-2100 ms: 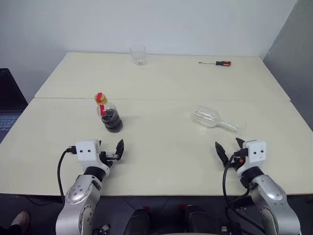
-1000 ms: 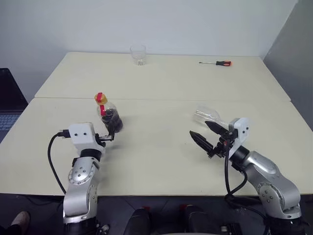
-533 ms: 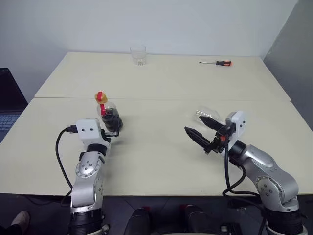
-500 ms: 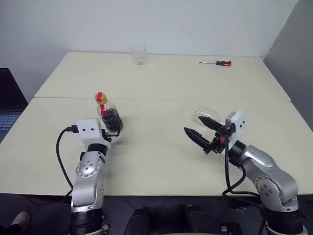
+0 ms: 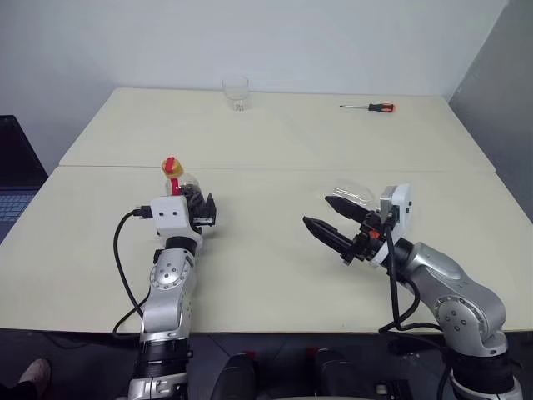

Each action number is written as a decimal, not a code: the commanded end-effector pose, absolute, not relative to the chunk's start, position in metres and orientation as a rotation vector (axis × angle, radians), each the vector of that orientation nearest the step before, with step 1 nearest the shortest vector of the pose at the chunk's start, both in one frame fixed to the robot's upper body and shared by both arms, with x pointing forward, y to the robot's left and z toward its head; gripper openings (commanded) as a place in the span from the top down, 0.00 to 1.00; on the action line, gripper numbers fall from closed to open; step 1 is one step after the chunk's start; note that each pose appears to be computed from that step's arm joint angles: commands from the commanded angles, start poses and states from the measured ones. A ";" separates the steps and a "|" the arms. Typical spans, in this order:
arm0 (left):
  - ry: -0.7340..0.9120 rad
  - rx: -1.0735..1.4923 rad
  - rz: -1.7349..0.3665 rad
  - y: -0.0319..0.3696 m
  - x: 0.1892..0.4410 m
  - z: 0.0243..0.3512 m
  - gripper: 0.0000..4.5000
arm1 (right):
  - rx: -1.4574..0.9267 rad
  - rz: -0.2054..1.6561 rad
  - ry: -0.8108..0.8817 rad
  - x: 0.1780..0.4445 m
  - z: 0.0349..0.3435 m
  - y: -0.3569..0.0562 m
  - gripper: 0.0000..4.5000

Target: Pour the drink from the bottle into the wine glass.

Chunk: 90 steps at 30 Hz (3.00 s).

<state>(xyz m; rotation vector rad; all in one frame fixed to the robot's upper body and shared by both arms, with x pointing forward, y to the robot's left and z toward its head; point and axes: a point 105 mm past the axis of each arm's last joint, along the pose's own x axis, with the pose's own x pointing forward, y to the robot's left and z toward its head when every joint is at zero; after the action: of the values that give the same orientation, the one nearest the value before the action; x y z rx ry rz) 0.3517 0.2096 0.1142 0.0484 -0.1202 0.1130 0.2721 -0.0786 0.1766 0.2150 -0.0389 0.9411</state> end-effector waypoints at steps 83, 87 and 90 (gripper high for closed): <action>-0.148 -0.061 -0.160 0.180 0.377 0.148 0.67 | -0.030 0.873 -0.107 0.296 0.191 -0.074 0.00; -0.133 -0.093 -0.343 0.155 0.374 0.157 0.67 | -0.051 0.886 -0.149 0.303 0.198 -0.065 0.00; -0.115 -0.095 -0.507 0.133 0.366 0.161 0.67 | -0.048 0.911 -0.177 0.308 0.204 -0.056 0.00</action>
<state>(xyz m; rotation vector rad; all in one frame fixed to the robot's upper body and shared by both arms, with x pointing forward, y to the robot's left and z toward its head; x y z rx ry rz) 0.3712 0.1485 0.1298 -0.1098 -0.0218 -0.3986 0.3096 -0.0608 0.1925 -0.0376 -0.1189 0.8898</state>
